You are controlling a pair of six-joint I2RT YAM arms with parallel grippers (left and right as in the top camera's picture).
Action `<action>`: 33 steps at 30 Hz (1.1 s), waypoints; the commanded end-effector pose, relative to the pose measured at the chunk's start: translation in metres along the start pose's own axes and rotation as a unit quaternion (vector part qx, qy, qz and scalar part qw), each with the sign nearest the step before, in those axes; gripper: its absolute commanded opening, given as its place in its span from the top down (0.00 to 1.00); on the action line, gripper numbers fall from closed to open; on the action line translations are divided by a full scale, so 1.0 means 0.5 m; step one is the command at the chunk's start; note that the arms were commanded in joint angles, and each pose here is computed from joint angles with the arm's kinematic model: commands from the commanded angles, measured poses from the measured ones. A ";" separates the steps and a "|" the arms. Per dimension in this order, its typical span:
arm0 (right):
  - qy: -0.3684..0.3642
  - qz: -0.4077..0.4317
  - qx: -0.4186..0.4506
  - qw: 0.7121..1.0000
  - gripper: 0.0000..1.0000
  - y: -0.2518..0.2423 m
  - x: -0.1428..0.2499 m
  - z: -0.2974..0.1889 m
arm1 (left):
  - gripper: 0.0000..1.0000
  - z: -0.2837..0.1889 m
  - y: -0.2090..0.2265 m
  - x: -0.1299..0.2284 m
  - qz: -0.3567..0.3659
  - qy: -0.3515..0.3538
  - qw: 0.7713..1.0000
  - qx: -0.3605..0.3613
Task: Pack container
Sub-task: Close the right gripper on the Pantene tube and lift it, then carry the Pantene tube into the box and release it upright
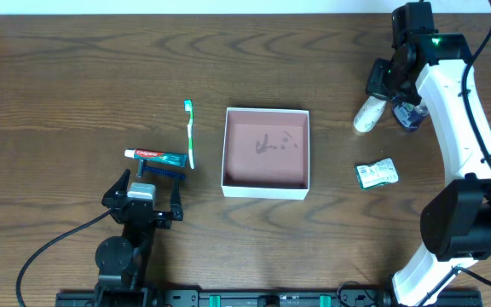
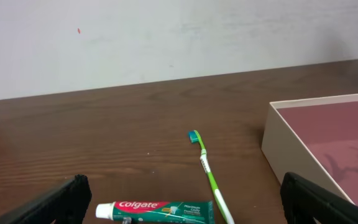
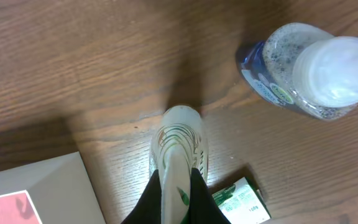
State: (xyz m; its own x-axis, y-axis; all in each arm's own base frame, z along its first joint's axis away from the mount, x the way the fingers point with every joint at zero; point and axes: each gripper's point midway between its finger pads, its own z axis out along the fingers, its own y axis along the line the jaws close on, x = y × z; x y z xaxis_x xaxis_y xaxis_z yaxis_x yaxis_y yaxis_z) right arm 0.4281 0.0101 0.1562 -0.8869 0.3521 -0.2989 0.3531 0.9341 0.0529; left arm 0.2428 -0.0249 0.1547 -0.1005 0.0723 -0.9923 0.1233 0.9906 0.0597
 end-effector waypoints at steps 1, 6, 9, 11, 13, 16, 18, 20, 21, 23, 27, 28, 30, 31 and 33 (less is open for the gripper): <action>-0.016 -0.004 0.011 1.000 0.99 -0.016 -0.013 -0.021 | 0.02 0.004 -0.003 0.034 0.005 0.022 1.000 0.005; -0.068 -0.014 -0.012 0.998 0.99 -0.004 -0.035 -0.130 | 0.02 0.004 -0.003 0.034 0.005 0.022 1.000 0.005; -0.110 -0.024 -0.037 0.993 0.99 0.014 -0.038 -0.220 | 0.02 0.004 -0.003 0.034 0.005 0.022 1.000 0.005; -0.139 -0.033 -0.056 0.988 0.99 0.030 -0.032 -0.275 | 0.02 0.004 -0.003 0.034 0.005 0.022 1.000 0.005; -0.168 -0.046 -0.080 0.981 0.99 0.053 -0.019 -0.330 | 0.02 0.004 -0.003 0.034 0.005 0.022 1.000 0.005; -0.196 -0.061 -0.117 0.972 0.99 0.093 0.009 -0.391 | 0.02 0.004 -0.003 0.034 0.005 0.022 1.000 0.005; -0.208 -0.071 -0.143 0.965 0.99 0.128 0.032 -0.424 | 0.02 0.004 -0.003 0.034 0.005 0.022 1.000 0.005; -0.218 -0.087 -0.162 0.958 0.99 0.163 0.051 -0.445 | 0.02 0.004 -0.003 0.034 0.005 0.022 1.000 0.005; -0.219 -0.093 -0.171 0.956 0.99 0.181 0.061 -0.452 | 0.02 0.004 -0.003 0.034 0.005 0.022 1.000 0.005; -0.218 -0.105 -0.186 0.952 0.99 0.214 0.080 -0.458 | 0.02 0.004 -0.003 0.034 0.005 0.022 1.000 0.005; -0.206 -0.131 -0.200 0.949 0.99 0.276 0.117 -0.449 | 0.02 0.004 -0.003 0.034 0.005 0.022 1.000 0.005; -0.201 -0.134 -0.201 0.949 0.99 0.289 0.125 -0.443 | 0.02 0.004 -0.003 0.034 0.005 0.022 1.000 0.005; -0.192 -0.144 -0.203 0.949 0.99 0.316 0.141 -0.430 | 0.02 0.004 -0.003 0.034 0.005 0.022 1.000 0.005; -0.188 -0.152 -0.203 0.949 0.99 0.330 0.150 -0.423 | 0.02 0.004 -0.003 0.034 0.005 0.022 1.000 0.005; -0.178 -0.164 -0.204 0.949 0.99 0.354 0.166 -0.409 | 0.02 0.004 -0.003 0.034 0.005 0.022 1.000 0.005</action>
State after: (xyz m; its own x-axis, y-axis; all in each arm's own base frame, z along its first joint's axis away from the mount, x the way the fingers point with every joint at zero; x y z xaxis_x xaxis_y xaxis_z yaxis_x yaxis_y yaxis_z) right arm 0.3556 0.2048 0.3329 -0.7588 0.0488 -0.6495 -0.1398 0.9617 0.2356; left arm 0.2428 -0.0249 0.1547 -0.1005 0.0723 -0.9923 0.1233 0.9906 0.0597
